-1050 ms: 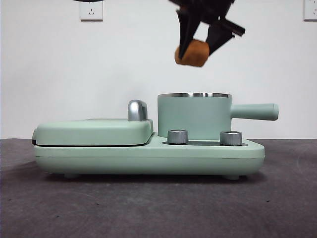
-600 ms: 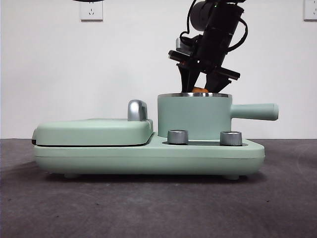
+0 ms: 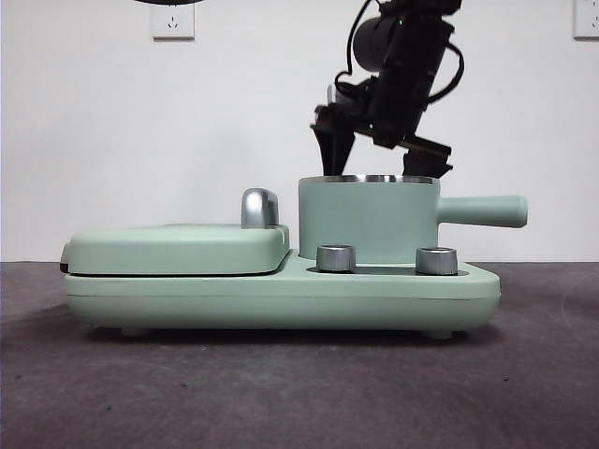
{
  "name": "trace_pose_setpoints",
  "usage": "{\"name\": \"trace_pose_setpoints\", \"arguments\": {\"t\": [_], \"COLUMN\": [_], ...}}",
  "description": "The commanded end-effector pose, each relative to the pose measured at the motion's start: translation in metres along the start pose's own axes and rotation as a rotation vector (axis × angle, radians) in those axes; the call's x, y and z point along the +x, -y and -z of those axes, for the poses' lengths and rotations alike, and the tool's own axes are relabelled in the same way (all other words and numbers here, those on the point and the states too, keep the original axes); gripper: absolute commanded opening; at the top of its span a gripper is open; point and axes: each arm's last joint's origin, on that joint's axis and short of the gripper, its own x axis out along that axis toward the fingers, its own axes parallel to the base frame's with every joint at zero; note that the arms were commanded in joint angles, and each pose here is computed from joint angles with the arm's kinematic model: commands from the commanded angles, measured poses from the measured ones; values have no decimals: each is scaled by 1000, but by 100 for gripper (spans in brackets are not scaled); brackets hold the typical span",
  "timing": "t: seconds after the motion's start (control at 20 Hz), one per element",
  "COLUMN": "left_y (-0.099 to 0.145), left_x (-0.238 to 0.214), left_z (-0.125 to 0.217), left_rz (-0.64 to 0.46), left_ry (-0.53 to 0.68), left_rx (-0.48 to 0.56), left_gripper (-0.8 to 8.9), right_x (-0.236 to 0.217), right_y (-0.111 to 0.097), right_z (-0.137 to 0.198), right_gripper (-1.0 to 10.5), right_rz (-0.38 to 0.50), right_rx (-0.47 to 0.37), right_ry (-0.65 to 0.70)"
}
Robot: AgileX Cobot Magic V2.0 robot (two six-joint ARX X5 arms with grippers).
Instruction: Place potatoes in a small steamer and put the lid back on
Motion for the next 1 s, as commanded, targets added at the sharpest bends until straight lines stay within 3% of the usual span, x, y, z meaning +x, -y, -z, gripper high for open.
{"name": "trace_pose_setpoints", "arguments": {"t": [0.05, 0.4, 0.6, 1.0], "left_y": [2, 0, -2, -9], "left_x": [0, 12, 21, 71], "left_z": [-5, -4, -5, 4], "left_rz": [11, 21, 18, 40], "left_ry": [30, 2, 22, 65], "left_rx": [19, 23, 29, 45], "left_gripper": [27, 26, 26, 27], "right_x": [-17, -73, -114, -189], "right_y": [-7, -21, -28, -37], "right_z": [-6, 7, 22, 108], "right_gripper": [529, 528, 528, 528], "right_rz": [-3, 19, 15, 8], "right_rx": [-14, -18, -37, -65], "right_ry": [9, -13, 64, 144]}}
